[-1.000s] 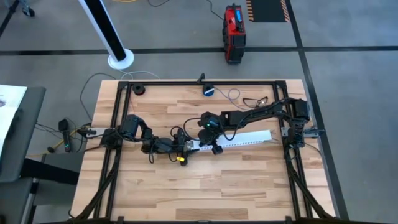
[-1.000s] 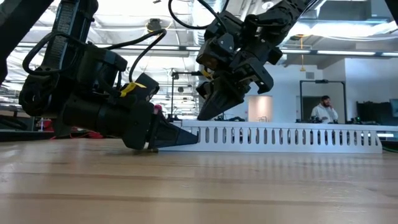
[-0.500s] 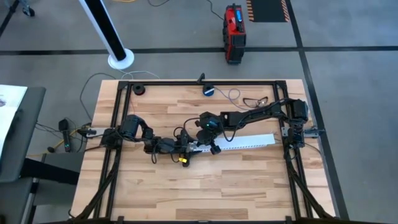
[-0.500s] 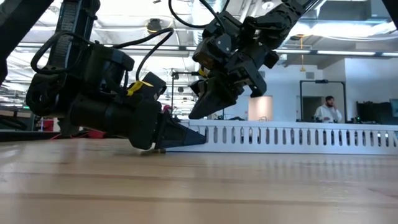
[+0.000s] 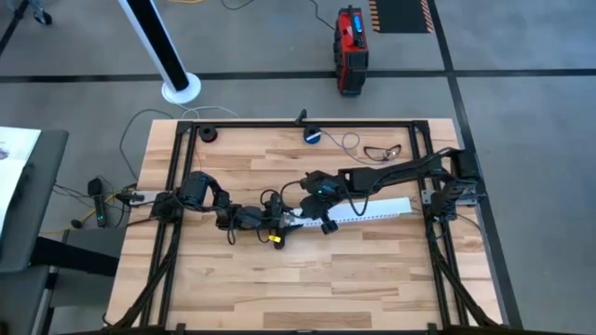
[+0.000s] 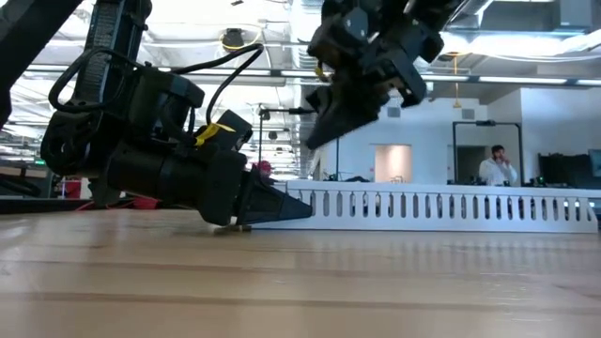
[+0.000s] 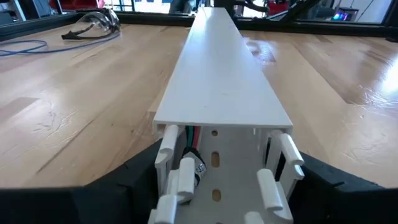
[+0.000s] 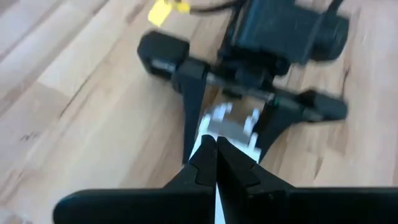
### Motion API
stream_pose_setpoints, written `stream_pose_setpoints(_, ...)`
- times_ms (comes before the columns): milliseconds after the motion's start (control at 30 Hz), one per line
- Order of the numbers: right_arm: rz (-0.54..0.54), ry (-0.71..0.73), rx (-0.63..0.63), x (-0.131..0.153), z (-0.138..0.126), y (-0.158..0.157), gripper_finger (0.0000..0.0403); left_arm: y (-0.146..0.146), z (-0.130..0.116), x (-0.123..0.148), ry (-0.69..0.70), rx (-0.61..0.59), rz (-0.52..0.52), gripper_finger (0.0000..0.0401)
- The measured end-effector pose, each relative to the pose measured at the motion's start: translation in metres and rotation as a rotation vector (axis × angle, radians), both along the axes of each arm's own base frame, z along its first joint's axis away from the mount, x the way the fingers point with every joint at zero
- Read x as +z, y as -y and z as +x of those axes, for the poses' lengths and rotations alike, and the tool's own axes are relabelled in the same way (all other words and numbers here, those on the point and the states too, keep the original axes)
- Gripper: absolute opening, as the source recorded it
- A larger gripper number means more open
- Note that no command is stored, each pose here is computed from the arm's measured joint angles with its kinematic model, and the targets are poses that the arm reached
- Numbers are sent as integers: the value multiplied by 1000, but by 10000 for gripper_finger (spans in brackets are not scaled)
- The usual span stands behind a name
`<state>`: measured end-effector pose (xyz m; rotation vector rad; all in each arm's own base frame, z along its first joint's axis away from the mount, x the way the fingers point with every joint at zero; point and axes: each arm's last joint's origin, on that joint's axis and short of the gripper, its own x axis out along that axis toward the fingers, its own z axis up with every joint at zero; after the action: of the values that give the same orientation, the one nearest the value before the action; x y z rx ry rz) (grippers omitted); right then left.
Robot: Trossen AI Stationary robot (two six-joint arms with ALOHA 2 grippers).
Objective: Ziptie cables
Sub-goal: Close the white cable duct
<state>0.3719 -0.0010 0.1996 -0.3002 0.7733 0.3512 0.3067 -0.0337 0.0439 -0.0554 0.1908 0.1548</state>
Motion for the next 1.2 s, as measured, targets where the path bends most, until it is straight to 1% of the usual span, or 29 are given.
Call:
stream_pose_setpoints(133,2,-58,-4,-11,0,1,0,0,0,0,4,7,-24,241)
stream_pose_setpoints(300,-2,-121,-9,-33,5,4,0,0,0,0,6,13,-50,242)
stream_pose_setpoints(433,11,-161,-9,-45,7,6,0,1,0,0,5,-17,-66,242)
stream_pose_setpoints(667,16,-180,-2,-48,6,6,0,3,-1,1,9,-97,-126,243)
stream_pose_setpoints(867,16,-187,-4,-50,5,7,0,6,-1,2,23,-125,-173,243)
stream_pose_setpoints(1067,22,-191,-27,-57,-1,15,0,8,-14,0,23,-137,-210,243)
stream_pose_setpoints(1200,28,-156,-40,-60,0,17,0,10,-22,-1,16,-135,-218,243)
